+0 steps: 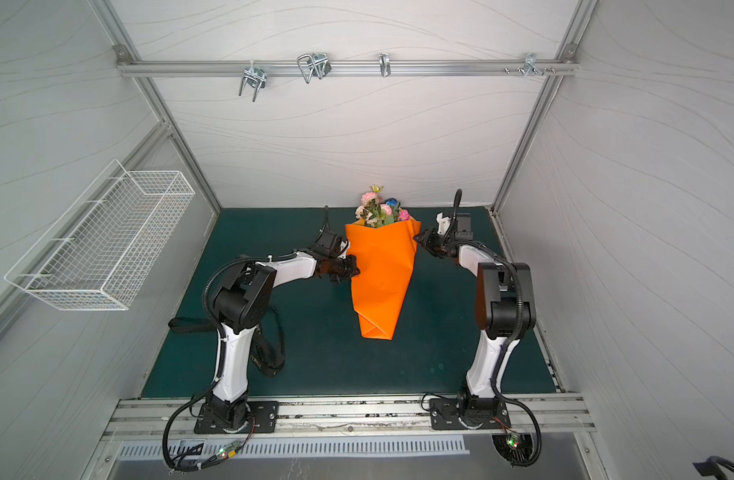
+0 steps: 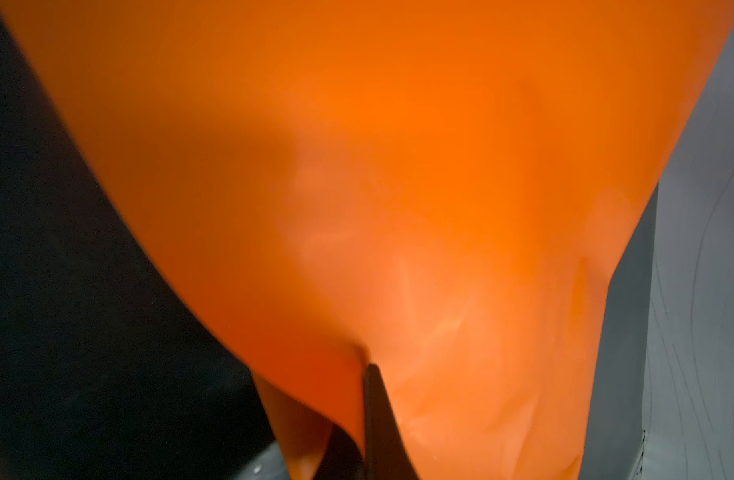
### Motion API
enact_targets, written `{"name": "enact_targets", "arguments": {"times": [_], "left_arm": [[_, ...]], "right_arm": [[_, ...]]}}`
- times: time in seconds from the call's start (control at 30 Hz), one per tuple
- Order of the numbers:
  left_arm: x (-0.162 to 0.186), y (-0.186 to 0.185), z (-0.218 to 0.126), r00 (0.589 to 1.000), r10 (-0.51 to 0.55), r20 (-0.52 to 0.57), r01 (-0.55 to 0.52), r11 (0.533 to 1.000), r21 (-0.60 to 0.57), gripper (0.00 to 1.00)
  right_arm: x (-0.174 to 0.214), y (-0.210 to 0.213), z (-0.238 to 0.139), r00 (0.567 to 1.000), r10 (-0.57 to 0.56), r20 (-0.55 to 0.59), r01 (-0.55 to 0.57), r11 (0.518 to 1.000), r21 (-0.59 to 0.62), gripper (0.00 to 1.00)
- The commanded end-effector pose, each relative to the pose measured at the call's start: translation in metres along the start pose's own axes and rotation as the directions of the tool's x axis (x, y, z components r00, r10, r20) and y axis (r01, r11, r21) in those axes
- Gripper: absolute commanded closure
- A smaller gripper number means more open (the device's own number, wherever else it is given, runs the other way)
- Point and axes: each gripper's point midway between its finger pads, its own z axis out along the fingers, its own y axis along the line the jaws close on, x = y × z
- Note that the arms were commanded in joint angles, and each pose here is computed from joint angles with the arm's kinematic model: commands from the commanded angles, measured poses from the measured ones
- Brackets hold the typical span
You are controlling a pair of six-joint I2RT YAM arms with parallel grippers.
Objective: Tie the bouquet of fake flowers
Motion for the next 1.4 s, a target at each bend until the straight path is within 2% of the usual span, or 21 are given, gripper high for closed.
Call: {"name": "enact_targets", "arguments": {"times": [0.0, 0.1, 0.23, 0.5, 0.7, 1.17, 1.37], "left_arm": [[-0.009, -0.009, -0.008, 0.999, 0.026, 0.026, -0.027, 0.999, 0.021, 1.0], [-0.008, -0.009, -0.005, 1.0, 0.021, 0.018, -0.022, 0.999, 0.024, 1.0], [-0.007, -0.009, -0.004, 1.0, 0.018, 0.015, -0.018, 1.0, 0.025, 1.0], [-0.005, -0.002, -0.001, 1.0, 0.018, 0.005, -0.018, 1.0, -0.004, 1.0], [-0.003, 0.001, 0.003, 1.0, 0.012, -0.008, -0.012, 1.0, -0.01, 1.0], [0.0, 0.003, 0.001, 1.0, 0.008, -0.012, -0.008, 1.0, -0.015, 1.0], [-0.003, -0.003, -0.002, 1.0, 0.005, -0.003, -0.005, 1.0, 0.003, 1.0]], "right_arm": [[0.015, 0.02, 0.004, 1.0, -0.011, -0.029, 0.01, 0.998, -0.061, 0.63], [0.032, 0.028, 0.021, 0.997, -0.021, -0.08, 0.014, 0.996, -0.086, 0.66], [0.041, 0.015, 0.043, 0.992, 0.01, -0.123, -0.018, 0.998, -0.063, 0.69], [0.022, -0.047, 0.061, 0.987, 0.123, -0.106, -0.12, 0.992, 0.031, 0.71], [0.015, -0.072, 0.071, 0.982, 0.159, -0.104, -0.152, 0.986, 0.075, 0.71], [-0.052, -0.106, 0.085, 0.985, 0.171, -0.018, -0.166, 0.974, 0.156, 0.7], [-0.081, -0.095, 0.065, 0.987, 0.16, 0.013, -0.16, 0.979, 0.126, 0.7]]}}
